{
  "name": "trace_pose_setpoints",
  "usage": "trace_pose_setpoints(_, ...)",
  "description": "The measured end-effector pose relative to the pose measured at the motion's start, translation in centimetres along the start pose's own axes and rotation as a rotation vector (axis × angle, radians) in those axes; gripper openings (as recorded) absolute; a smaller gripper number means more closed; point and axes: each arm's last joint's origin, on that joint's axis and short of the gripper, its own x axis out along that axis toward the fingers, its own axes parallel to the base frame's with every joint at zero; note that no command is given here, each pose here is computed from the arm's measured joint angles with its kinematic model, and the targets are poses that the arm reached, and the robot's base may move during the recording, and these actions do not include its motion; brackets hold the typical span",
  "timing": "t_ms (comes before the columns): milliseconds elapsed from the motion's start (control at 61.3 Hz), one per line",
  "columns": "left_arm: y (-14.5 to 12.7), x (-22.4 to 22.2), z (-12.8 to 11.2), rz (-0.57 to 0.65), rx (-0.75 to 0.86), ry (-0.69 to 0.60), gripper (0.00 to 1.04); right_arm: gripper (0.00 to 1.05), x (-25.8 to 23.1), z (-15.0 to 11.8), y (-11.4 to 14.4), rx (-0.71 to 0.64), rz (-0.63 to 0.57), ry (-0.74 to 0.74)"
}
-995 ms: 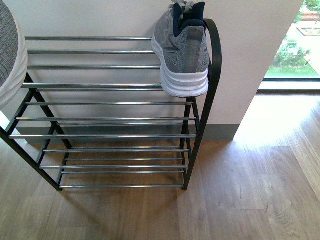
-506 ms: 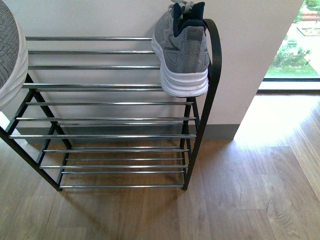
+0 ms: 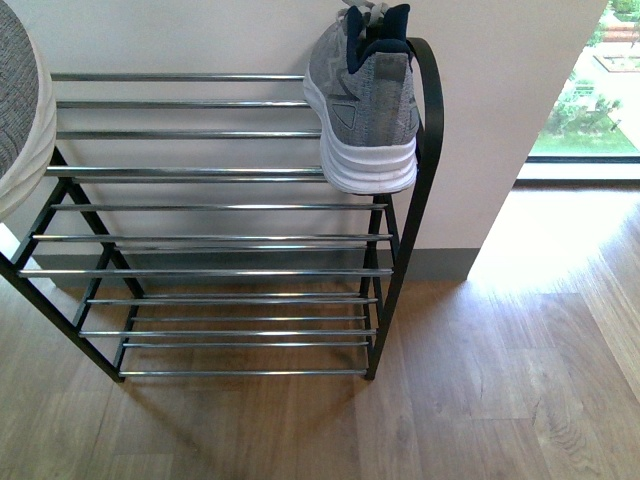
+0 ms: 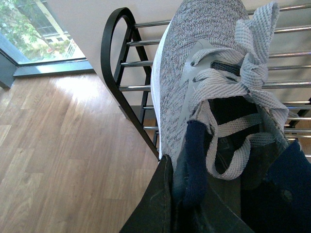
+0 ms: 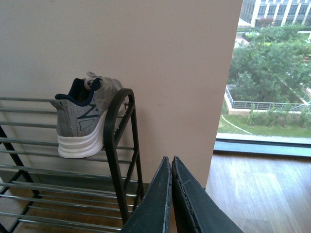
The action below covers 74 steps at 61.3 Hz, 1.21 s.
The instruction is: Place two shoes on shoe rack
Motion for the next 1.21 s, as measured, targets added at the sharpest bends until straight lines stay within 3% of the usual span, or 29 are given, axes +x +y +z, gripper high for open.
trace_pose_setpoints(816,0.0,0.0,0.0,0.0,0.0,0.0,0.02,0.02,-1.4,-0.3,0.0,-0.001,-0.002,0.005)
trace_pose_setpoints(1077,0.0,0.0,0.0,-0.001,0.0,-0.001,0.02,0.47,-1.4,-0.3,0.0,-0.002,-0.002,0.005)
trace_pose_setpoints(1207,-0.5,0.4,0.5,-0.154,-0.126,-0.004,0.02,0.69,-1.4,-0.3,0.0,-0.002,-0.002,0.005)
